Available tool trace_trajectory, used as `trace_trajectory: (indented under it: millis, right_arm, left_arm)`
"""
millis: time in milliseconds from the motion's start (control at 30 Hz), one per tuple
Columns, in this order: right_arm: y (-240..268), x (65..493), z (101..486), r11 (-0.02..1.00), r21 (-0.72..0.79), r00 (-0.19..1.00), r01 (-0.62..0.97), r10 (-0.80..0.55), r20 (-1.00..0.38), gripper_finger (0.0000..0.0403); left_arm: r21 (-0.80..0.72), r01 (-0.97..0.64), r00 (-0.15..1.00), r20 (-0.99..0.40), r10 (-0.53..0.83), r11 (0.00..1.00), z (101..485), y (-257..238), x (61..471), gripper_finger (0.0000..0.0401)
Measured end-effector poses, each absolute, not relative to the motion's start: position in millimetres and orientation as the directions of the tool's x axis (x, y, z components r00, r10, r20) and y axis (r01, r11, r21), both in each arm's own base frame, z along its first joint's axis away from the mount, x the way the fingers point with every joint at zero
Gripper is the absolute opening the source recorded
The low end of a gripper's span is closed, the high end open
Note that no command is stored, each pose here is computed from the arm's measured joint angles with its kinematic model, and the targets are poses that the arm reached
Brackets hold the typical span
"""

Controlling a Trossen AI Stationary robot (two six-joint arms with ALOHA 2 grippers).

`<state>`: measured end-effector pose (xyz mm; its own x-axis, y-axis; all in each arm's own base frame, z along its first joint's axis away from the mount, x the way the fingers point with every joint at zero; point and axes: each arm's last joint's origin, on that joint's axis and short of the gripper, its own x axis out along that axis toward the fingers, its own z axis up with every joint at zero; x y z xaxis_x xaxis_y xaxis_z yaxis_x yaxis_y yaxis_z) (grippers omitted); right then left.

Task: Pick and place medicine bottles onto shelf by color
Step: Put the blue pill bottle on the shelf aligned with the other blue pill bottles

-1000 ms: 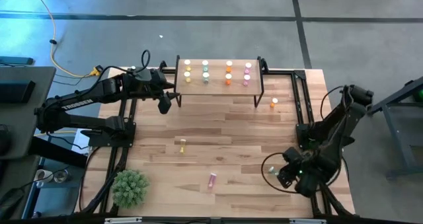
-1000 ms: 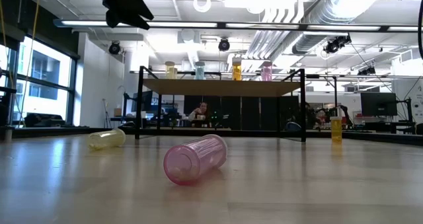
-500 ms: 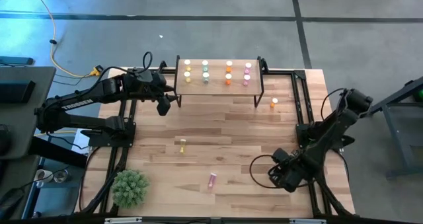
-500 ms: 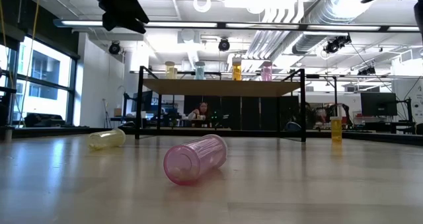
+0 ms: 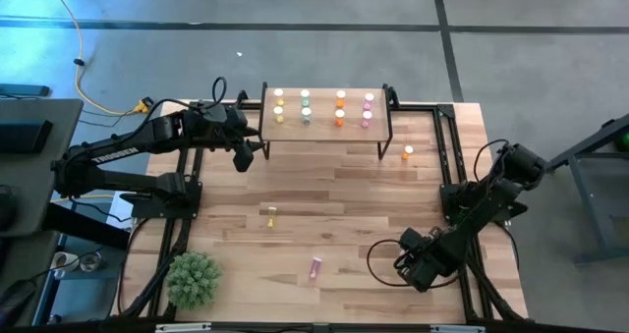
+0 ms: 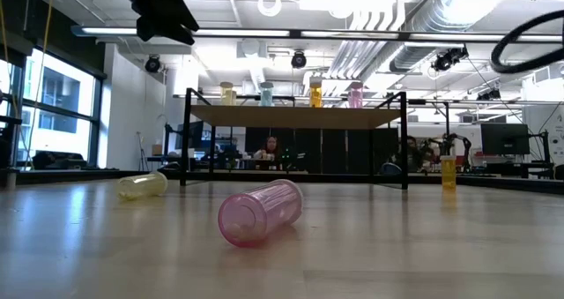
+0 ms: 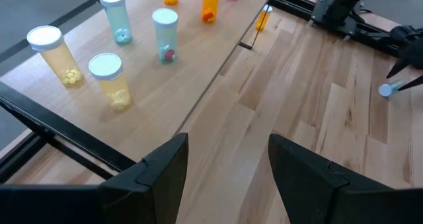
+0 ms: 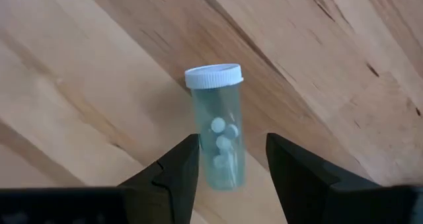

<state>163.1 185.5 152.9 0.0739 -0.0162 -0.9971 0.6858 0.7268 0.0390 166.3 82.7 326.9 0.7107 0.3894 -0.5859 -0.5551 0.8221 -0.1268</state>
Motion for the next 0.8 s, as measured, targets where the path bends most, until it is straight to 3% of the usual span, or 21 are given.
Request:
trace_trajectory:
  millis: [333,633,800]
  right_arm:
    - [190,165,139,0.729,-0.007,0.004,0.684,-0.014,-1.000,0.0164]
    - [194,169,139,0.723,0.053,0.043,0.689,0.032,-0.999,0.0079]
    - [195,174,139,0.709,0.095,0.074,0.699,0.060,-0.995,0.0068]
  left_arm:
    - [-0.145,-0.565,0.711,-0.586,0.390,0.812,327,83,166,0.0197]
    - [-0.166,-0.575,0.711,-0.585,0.389,0.801,327,83,166,0.0197]
    - [-0.172,-0.568,0.716,-0.586,0.381,0.805,327,82,167,0.0197]
